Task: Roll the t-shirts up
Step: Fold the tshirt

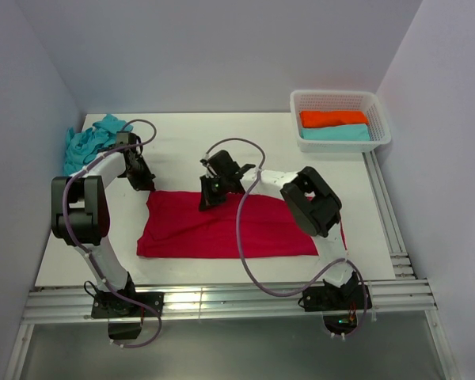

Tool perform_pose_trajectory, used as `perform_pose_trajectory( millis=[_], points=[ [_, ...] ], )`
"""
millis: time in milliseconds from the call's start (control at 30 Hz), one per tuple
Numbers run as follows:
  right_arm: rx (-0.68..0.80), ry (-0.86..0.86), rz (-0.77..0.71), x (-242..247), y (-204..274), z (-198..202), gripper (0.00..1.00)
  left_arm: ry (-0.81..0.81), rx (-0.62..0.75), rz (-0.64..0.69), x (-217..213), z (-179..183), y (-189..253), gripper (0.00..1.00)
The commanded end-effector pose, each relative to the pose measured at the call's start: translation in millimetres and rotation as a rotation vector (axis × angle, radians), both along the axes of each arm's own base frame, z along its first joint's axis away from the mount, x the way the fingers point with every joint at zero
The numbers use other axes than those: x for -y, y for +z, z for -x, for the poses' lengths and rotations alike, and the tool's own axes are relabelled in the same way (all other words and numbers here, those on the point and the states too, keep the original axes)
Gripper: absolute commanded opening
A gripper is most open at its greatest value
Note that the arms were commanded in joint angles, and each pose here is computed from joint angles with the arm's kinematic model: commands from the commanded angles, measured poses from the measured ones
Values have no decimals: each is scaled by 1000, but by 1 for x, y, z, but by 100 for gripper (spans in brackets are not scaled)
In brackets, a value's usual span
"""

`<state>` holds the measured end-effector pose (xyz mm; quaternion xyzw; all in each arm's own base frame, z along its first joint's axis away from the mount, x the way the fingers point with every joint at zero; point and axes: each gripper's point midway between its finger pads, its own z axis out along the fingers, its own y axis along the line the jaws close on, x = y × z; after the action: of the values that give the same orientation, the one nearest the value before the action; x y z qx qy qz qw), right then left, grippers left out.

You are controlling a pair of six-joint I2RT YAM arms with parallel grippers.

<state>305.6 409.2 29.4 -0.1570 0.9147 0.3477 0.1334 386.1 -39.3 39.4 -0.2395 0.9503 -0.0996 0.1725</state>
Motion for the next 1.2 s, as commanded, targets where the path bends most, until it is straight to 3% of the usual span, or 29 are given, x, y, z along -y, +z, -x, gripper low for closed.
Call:
perform_pose_trajectory(
  millis=[0, 467, 833, 900, 1000, 1167],
  points=[
    [89, 38, -136, -13, 55, 6, 0, -5, 40, -21, -3, -6, 14, 0],
    [34, 151, -260, 3, 69, 79, 1, -6, 39, -26, -4, -6, 14, 0],
    [-7, 150, -229, 28, 54, 114, 4, -1, 39, -24, -4, -6, 11, 0],
    [-6, 141, -206, 33, 49, 115, 12, -1, 37, -26, -4, -6, 11, 0],
    [0, 133, -179, 40, 44, 118, 37, -2, 37, -28, -4, -7, 11, 0],
    [15, 129, -161, 46, 46, 119, 48, -2, 31, -38, -6, -8, 8, 0]
  ],
)
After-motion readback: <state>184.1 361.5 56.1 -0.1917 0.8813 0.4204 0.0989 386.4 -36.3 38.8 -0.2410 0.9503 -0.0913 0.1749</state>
